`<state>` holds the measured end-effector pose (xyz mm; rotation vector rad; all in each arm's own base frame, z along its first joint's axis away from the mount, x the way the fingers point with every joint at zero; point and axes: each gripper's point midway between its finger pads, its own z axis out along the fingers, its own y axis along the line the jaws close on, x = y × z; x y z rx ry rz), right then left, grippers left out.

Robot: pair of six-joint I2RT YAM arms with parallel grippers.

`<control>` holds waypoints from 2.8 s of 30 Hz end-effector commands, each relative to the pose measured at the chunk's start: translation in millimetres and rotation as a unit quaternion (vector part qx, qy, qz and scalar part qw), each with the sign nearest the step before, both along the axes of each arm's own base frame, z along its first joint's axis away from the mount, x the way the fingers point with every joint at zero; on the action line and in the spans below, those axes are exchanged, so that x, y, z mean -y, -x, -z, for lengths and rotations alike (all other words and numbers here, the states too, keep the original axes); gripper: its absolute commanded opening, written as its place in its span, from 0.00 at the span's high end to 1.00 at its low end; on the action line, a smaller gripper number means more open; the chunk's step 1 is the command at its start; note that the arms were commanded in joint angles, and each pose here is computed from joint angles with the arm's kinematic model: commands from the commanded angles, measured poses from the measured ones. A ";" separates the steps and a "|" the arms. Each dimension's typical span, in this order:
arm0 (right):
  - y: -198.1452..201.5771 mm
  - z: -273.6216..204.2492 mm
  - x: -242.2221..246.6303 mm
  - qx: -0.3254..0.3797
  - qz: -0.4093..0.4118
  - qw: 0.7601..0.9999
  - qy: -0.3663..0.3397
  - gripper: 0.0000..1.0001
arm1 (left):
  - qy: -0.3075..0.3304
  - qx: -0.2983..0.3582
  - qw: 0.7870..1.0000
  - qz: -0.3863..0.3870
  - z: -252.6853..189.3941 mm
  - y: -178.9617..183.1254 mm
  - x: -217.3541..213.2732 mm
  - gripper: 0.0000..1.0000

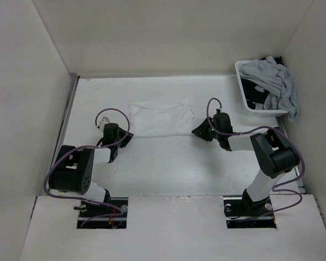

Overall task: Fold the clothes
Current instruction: Fold the tank top

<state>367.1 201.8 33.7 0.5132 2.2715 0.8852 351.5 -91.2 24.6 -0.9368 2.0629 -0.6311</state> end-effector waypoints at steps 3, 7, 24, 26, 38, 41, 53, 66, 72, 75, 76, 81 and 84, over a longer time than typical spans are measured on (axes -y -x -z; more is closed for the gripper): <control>-8.3 -7.7 -10.1 0.013 -0.007 1.000 -0.024 0.71 | -0.004 -0.003 1.000 -0.007 4.2 4.2 -4.3 0.87; -5.5 -7.5 -10.7 0.010 -0.010 1.000 -0.027 0.70 | -0.004 -0.002 1.000 -0.009 2.9 7.6 -5.6 0.84; -11.2 -2.6 -13.9 0.002 -0.010 1.000 -0.027 0.82 | -0.009 -0.019 1.000 -0.013 14.7 14.2 -11.4 0.82; -12.4 -2.9 -14.3 0.003 -0.010 1.000 -0.027 0.83 | -0.010 -0.019 1.000 -0.012 14.8 13.8 -11.4 0.83; -19.5 -10.9 -13.5 0.027 -0.004 0.999 -0.028 0.99 | 0.001 0.022 1.000 -0.011 -3.3 -5.2 -6.6 1.00; -14.5 -27.5 -15.7 0.051 -0.008 0.998 -0.033 1.00 | -0.001 0.059 0.998 -0.006 -30.0 -4.9 -2.4 1.00; 96.0 -167.7 1.1 0.192 -0.027 0.981 0.028 1.00 | -0.040 0.236 0.971 0.005 -215.7 84.8 -13.3 1.00; 167.1 -240.8 1.0 0.235 -0.049 0.969 0.059 0.99 | -0.030 0.260 0.965 0.021 -258.0 125.4 -11.1 1.00; 100.3 -183.9 -11.3 0.186 -0.051 0.980 0.053 0.99 | -0.060 0.192 0.979 0.030 -194.6 74.5 2.9 1.00; 55.9 -155.1 -17.2 0.155 -0.050 0.985 0.053 0.99 | -0.060 0.160 0.985 0.029 -162.6 32.7 8.4 1.00; 39.3 -147.4 -19.6 0.146 -0.049 0.987 0.054 0.99 | -0.059 0.152 0.986 0.024 -154.5 17.3 7.9 1.00; -40.3 -114.0 -23.4 0.101 -0.034 0.992 0.062 0.99 | -0.060 0.126 0.990 0.016 -133.5 -58.1 12.0 1.00; -65.9 -107.5 -25.0 0.092 -0.029 0.993 0.064 0.99 | -0.055 0.119 0.991 0.015 -130.6 -84.8 12.3 1.00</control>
